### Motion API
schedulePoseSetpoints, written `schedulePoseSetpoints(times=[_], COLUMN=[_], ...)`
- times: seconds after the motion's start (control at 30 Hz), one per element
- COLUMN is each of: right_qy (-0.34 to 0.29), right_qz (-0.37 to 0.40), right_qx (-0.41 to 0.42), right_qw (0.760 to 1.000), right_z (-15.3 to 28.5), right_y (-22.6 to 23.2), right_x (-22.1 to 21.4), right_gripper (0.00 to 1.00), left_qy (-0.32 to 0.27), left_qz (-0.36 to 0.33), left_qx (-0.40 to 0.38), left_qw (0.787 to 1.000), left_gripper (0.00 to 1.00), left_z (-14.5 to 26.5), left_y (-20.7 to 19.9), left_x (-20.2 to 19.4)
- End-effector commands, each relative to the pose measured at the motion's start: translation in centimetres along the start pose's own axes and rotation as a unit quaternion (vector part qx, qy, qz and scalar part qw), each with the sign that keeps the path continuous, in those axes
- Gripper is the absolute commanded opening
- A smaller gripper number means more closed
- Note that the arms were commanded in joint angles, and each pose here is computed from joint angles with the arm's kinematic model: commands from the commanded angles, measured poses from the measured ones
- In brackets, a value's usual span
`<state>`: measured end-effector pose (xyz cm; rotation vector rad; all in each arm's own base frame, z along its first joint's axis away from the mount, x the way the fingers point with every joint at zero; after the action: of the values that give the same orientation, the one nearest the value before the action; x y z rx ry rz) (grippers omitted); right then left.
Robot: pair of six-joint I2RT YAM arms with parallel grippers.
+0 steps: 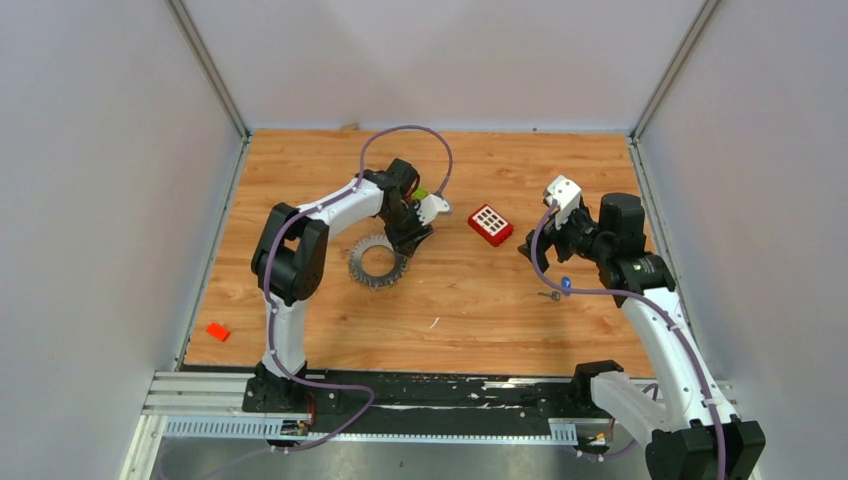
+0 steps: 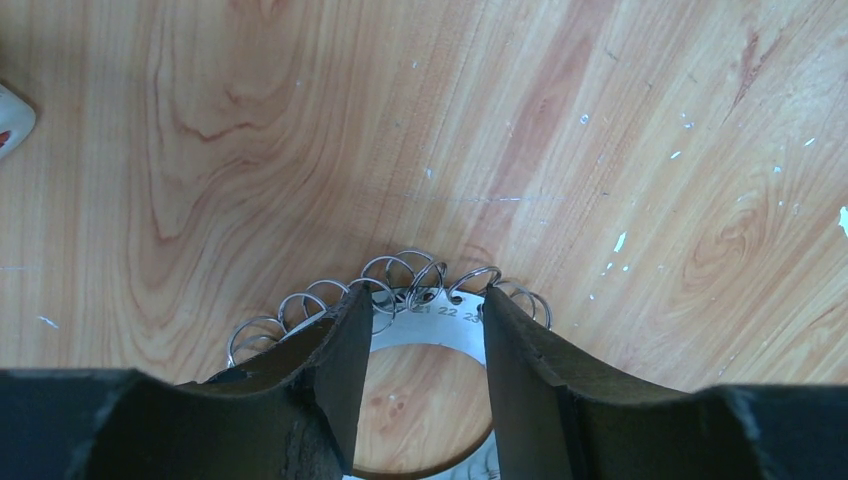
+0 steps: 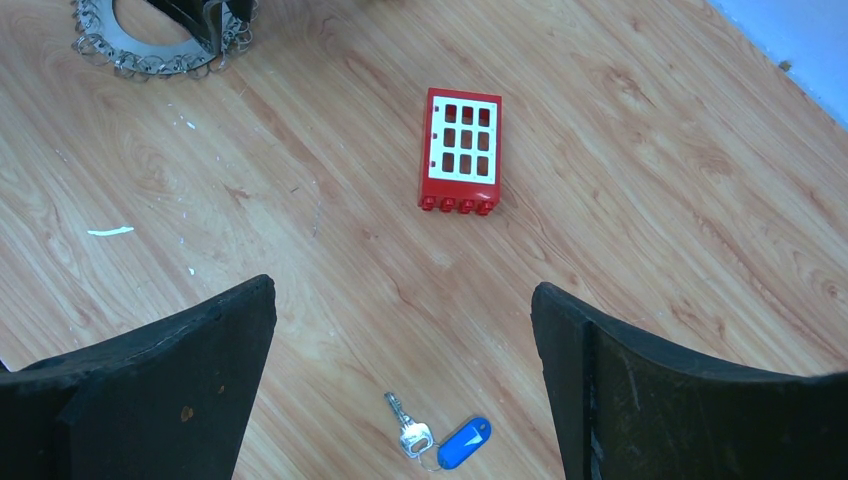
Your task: Put the keys on the keyring
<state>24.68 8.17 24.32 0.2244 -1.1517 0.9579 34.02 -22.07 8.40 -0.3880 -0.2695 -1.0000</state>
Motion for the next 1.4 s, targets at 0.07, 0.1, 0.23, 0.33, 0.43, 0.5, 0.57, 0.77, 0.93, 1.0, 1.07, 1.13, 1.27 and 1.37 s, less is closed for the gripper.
schedulePoseSetpoints(times=[0.07, 0.1, 0.23, 0.33, 0.43, 0.5, 0.57, 0.77, 0.93, 1.0, 1.07, 1.13, 1.27, 1.37], right_qy=[-0.008, -0.007, -0.006, -0.006, -0.006, -0.006, -0.004, -0.002, 0.000, 0.001, 0.001, 0.003, 0.004, 0.005], right_qz=[0.011, 0.012, 0.011, 0.011, 0.013, 0.013, 0.011, 0.013, 0.014, 0.014, 0.014, 0.014, 0.014, 0.014], right_qx=[0.006, 0.006, 0.008, 0.008, 0.008, 0.008, 0.010, 0.011, 0.013, 0.014, 0.015, 0.016, 0.017, 0.018], right_qw=[1.000, 1.000, 1.000, 1.000, 1.000, 1.000, 1.000, 1.000, 1.000, 1.000, 1.000, 1.000, 1.000, 1.000], right_z=[0.0, 0.0, -0.1, -0.1, 0.0, -0.1, -0.1, -0.2, -0.3, -0.3, -0.4, -0.4, -0.4, -0.4], right_y=[0.1, 0.1, 0.1, 0.1, 0.1, 0.1, 0.2, 0.2, 0.3, 0.3, 0.3, 0.3, 0.3, 0.3], right_x=[0.4, 0.3, 0.3, 0.3, 0.3, 0.3, 0.2, 0.2, 0.1, 0.1, 0.0, 0.0, -0.1, -0.1], right_gripper=[1.00, 1.00, 1.00, 1.00, 1.00, 1.00, 1.00, 1.00, 1.00, 1.00, 1.00, 1.00, 1.00, 1.00], left_qy=[0.002, 0.004, 0.007, 0.008, 0.007, 0.005, 0.007, 0.001, -0.008, -0.013, -0.015, -0.017, -0.027, -0.034], left_qz=[-0.010, -0.010, -0.009, -0.008, -0.007, -0.007, -0.004, -0.004, -0.004, -0.007, -0.008, -0.010, -0.021, -0.029], left_qx=[-0.010, -0.011, -0.012, -0.014, -0.017, -0.017, -0.021, -0.028, -0.041, -0.047, -0.053, -0.062, -0.068, -0.058], left_qw=[1.000, 1.000, 1.000, 1.000, 1.000, 1.000, 1.000, 1.000, 0.999, 0.999, 0.998, 0.998, 0.997, 0.997], left_gripper=[0.51, 0.51, 0.51, 0.49, 0.45, 0.41, 0.36, 0.27, 0.17, 0.15, 0.12, 0.10, 0.08, 0.08], left_z=[0.0, -0.1, -0.3, -0.3, -0.2, -0.2, -0.2, 0.1, 0.5, 0.8, 0.9, 1.1, 1.6, 1.8], left_y=[0.0, 0.0, 0.1, 0.0, -0.1, -0.1, -0.2, -0.5, -1.0, -1.2, -1.4, -1.8, -2.1, -1.9], left_x=[0.4, 0.3, 0.3, 0.3, 0.3, 0.4, 0.3, 0.5, 0.9, 1.0, 1.0, 1.0, 1.1, 1.3])
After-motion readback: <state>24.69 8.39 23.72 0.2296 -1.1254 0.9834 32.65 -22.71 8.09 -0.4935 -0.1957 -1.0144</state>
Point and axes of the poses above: each gripper's point midway between its finger pads, its own z axis back along the fingers, its own y axis along the line the jaws close on, x = y × z, the point moved 5 cm from there along z, back along the fingers, and after that the axes turned 11 degrees about z, right-handed, at the moved point
